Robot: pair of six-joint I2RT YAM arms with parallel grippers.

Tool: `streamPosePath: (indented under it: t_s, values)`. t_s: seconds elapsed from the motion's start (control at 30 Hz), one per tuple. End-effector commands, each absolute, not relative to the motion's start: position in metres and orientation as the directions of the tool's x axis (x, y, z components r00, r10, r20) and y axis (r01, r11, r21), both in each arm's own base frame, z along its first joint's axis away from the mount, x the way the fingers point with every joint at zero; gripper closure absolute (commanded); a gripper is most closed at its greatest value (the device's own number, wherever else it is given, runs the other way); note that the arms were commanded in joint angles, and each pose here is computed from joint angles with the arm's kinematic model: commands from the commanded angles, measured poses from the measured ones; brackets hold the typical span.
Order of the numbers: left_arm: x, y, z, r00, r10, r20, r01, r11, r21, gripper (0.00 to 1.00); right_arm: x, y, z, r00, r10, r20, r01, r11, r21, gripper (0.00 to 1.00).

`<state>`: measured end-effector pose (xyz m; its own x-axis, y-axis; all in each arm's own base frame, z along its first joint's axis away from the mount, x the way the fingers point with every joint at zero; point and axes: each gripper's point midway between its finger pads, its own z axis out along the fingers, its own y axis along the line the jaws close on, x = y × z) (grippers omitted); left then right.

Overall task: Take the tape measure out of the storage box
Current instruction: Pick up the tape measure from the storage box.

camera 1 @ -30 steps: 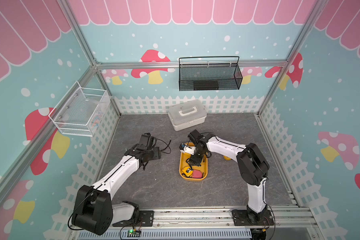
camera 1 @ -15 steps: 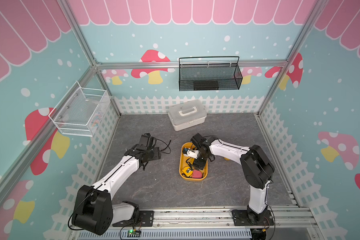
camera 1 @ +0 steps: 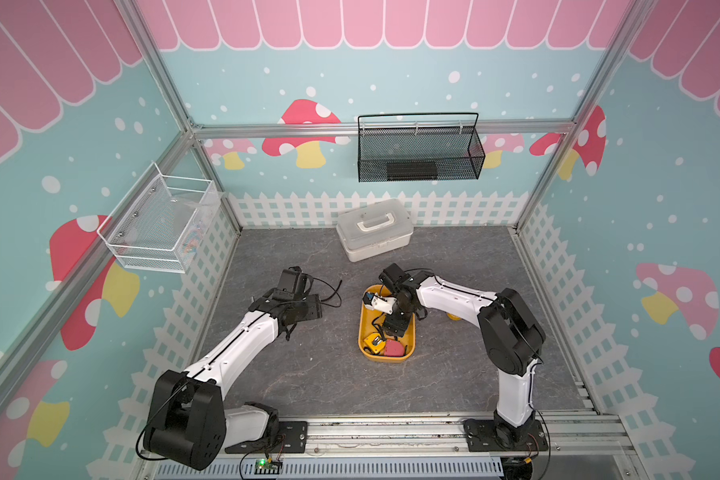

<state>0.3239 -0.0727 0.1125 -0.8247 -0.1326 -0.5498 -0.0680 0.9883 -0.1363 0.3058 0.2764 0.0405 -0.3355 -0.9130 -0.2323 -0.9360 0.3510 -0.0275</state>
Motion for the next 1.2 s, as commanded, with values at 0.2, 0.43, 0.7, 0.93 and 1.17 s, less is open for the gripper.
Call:
streamPosePath:
  t_s: [0.2,0.43,0.7,0.93,1.17]
  values:
    - [0.323,-0.073,0.109,-0.825,-0.151,-0.544,-0.078,0.985,-0.154,0.28,0.304,0.282,0.031,-0.339,-0.915,-0.217,-0.937,0.348,-0.002,0.22]
    - [0.322,-0.073,0.105,-0.831,-0.156,-0.533,-0.084,0.984,-0.156,0.28,0.304,0.285,0.026,-0.349,-0.911,-0.22,-0.934,0.356,0.006,0.27]
    - [0.322,-0.074,0.104,-0.832,-0.158,-0.531,-0.086,0.984,-0.157,0.28,0.304,0.285,0.025,-0.354,-0.909,-0.221,-0.933,0.36,0.012,0.36]
    - [0.322,-0.074,0.103,-0.834,-0.157,-0.529,-0.086,0.984,-0.157,0.27,0.305,0.281,0.036,-0.35,-0.908,-0.229,-0.932,0.363,-0.018,0.43]
    - [0.321,-0.074,0.102,-0.831,-0.163,-0.532,-0.087,0.982,-0.165,0.28,0.307,0.278,0.047,-0.363,-0.9,-0.243,-0.923,0.383,-0.037,0.46]
